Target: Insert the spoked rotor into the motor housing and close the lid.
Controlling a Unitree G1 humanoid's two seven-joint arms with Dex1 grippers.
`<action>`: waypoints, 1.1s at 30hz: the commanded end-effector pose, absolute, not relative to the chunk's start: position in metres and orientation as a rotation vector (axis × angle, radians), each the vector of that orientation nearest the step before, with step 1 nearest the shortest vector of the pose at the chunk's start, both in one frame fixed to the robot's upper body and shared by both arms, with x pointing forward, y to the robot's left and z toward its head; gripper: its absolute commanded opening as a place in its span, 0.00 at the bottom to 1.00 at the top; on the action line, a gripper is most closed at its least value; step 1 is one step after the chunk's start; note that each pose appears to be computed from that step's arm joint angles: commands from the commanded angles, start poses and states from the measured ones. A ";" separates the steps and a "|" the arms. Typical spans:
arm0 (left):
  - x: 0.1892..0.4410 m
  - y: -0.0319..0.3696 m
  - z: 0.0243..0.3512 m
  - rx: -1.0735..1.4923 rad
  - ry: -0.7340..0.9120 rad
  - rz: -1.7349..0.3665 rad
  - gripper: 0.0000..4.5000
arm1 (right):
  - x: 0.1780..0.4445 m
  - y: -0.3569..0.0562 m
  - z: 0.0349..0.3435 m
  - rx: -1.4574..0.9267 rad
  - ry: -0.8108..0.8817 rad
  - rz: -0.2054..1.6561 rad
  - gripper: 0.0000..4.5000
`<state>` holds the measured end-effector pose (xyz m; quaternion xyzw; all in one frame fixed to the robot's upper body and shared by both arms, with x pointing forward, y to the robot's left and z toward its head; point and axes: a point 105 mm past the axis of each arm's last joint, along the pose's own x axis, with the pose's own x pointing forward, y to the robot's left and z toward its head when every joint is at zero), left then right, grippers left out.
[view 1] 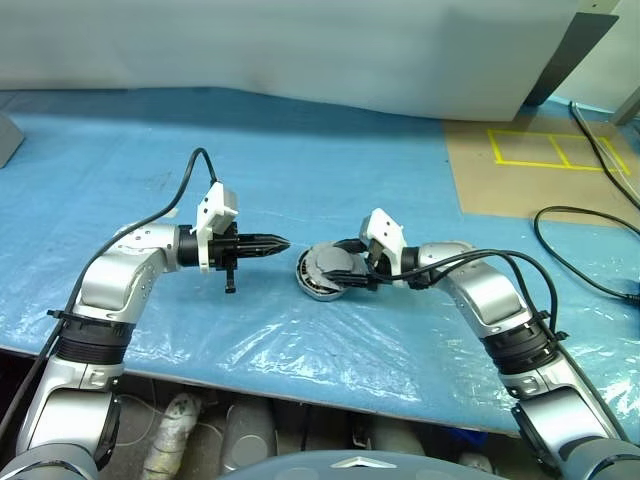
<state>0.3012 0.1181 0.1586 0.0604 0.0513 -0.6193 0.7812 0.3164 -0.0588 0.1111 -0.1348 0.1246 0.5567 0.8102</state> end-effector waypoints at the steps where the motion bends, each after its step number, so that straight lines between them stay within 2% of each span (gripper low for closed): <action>1: 0.297 0.116 0.165 0.139 0.075 -1.343 0.00 | 0.320 -0.048 0.137 -0.307 0.162 1.180 0.66; 12: 0.299 0.115 0.164 0.126 0.070 -1.325 0.00 | 0.332 -0.042 0.103 -0.354 0.259 1.108 0.66; 17: 0.301 0.116 0.163 0.128 0.071 -1.318 0.00 | 0.340 -0.025 0.119 -0.292 0.229 1.100 0.66; 22: 0.303 0.116 0.162 0.128 0.069 -1.314 0.00 | 0.346 -0.018 0.128 -0.333 0.227 1.091 0.66; 29: 0.305 0.115 0.161 0.125 0.065 -1.306 0.00 | 0.357 -0.013 0.112 -0.371 0.314 1.017 0.66; 33: 0.306 0.116 0.161 0.126 0.065 -1.301 0.00 | 0.361 -0.014 0.093 -0.393 0.384 0.966 0.66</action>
